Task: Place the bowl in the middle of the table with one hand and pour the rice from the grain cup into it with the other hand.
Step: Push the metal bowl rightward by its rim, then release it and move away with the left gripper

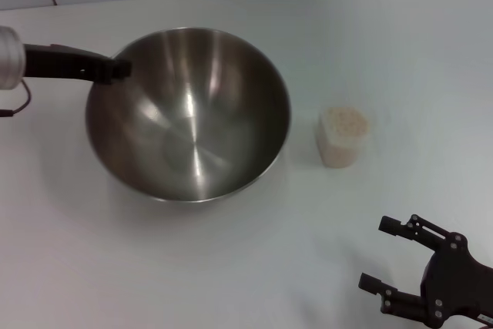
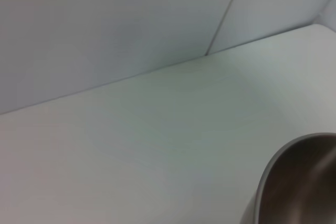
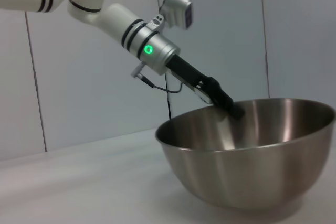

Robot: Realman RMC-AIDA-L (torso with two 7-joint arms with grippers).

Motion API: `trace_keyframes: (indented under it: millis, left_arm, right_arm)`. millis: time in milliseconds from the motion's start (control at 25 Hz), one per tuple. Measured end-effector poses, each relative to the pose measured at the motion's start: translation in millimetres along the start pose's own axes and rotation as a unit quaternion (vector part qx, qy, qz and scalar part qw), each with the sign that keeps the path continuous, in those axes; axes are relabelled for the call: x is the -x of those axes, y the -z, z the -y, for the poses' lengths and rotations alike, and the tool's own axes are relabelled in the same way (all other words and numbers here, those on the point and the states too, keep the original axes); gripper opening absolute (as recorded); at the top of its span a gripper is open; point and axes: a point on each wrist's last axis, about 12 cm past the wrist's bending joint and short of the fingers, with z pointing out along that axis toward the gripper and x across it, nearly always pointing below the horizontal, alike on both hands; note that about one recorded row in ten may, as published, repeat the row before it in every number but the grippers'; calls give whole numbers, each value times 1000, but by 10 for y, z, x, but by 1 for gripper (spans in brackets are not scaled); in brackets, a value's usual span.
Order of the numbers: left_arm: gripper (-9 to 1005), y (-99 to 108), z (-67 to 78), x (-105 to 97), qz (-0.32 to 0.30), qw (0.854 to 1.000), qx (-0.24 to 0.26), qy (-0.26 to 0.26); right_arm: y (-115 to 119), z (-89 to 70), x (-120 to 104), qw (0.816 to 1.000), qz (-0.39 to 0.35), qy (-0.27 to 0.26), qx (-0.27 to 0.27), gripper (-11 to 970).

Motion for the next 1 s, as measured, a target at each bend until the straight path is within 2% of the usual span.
trace_keyframes:
  millis: [80, 280, 600, 680, 800, 880, 920, 960, 1000]
  left_arm:
    - [38, -118, 27, 35, -6, 1000, -3, -2]
    - [41, -230, 34, 36, -12, 1000, -4, -7]
    - [47, -241, 4, -37, -11, 1000, -1, -21]
    - [48, -206, -22, -58, -3, 1000, 6, -21]
    - [114, -147, -26, -68, 11, 999, 3, -30]
    - [157, -13, -4, -91, 38, 997, -14, -59]
    - [179, -13, -4, -91, 38, 997, -14, -59]
    - [201, 119, 24, -125, 58, 994, -28, -91]
    - [223, 119, 24, -125, 58, 994, -28, -91]
  right_arm:
    - [-1, 2, 1, 1000, 0, 0, 0, 818]
    - [-8, 8, 6, 1000, 1, 1, 1, 818]
    - [-13, 12, 8, 1000, 1, 2, 2, 819]
    - [-15, 15, 9, 1000, 1, 2, 2, 820]
    - [-16, 16, 7, 1000, 0, 2, 2, 820]
    - [-17, 17, 2, 1000, -1, 2, 0, 819]
    - [-17, 17, 2, 1000, -1, 2, 0, 819]
    - [-14, 23, 0, 1000, -1, 1, -5, 819]
    - [-14, 23, 0, 1000, -1, 1, -5, 818]
